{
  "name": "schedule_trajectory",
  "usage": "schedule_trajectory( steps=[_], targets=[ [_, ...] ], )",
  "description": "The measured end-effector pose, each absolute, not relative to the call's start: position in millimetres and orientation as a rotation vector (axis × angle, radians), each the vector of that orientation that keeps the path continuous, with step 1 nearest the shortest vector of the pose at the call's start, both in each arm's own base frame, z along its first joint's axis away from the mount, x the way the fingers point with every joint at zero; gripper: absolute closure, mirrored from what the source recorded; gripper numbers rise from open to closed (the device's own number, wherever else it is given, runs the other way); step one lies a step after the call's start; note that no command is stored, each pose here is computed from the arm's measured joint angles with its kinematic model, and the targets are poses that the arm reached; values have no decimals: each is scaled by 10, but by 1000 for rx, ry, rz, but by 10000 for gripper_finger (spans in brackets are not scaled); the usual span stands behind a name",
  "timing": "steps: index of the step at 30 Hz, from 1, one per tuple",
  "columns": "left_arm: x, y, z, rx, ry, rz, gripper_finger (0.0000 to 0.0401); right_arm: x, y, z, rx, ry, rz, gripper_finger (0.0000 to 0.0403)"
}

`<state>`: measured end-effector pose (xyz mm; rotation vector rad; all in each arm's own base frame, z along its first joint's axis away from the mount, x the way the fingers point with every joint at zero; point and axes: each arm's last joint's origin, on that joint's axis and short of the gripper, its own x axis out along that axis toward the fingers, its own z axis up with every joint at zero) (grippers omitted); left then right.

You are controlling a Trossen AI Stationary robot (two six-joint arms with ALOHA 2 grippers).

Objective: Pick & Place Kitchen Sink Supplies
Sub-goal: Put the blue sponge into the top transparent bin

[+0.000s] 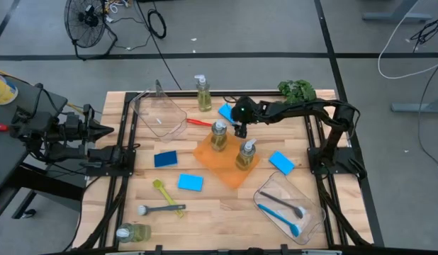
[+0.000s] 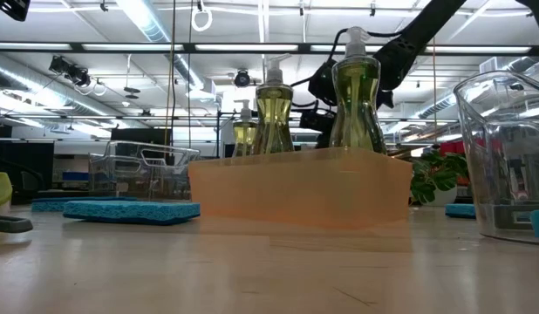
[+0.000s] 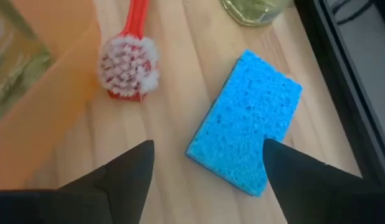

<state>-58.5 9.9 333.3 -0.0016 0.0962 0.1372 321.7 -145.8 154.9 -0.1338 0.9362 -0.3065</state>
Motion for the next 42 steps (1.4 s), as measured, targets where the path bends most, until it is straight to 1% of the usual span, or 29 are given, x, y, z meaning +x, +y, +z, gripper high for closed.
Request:
schedule_trajectory(
  steps=[9,14,19,22,26,29,36,42],
  targets=[
    [-585,99,3334,-1,96,137,398,3266,-1433,1411,-179,896,-218,124],
    [-585,99,3335,-2,96,137,398,3295,-1464,1310,-208,915,-285,128],
    [-584,99,3334,-1,96,136,398,3308,-1466,1285,-209,914,-287,130],
    [-584,99,3334,-2,97,137,398,3305,-1465,1209,-207,943,-282,141],
    [-585,99,3335,-2,96,137,398,3306,-1459,1163,-211,966,-294,174],
    [-585,99,3335,-1,96,137,398,3305,-1460,1163,-214,970,-309,207],
    [-585,99,3335,-2,96,137,398,3295,-1478,1160,-236,989,-362,297],
    [-585,99,3335,-2,96,137,398,3295,-1479,1160,-260,995,-354,376]
  ],
)
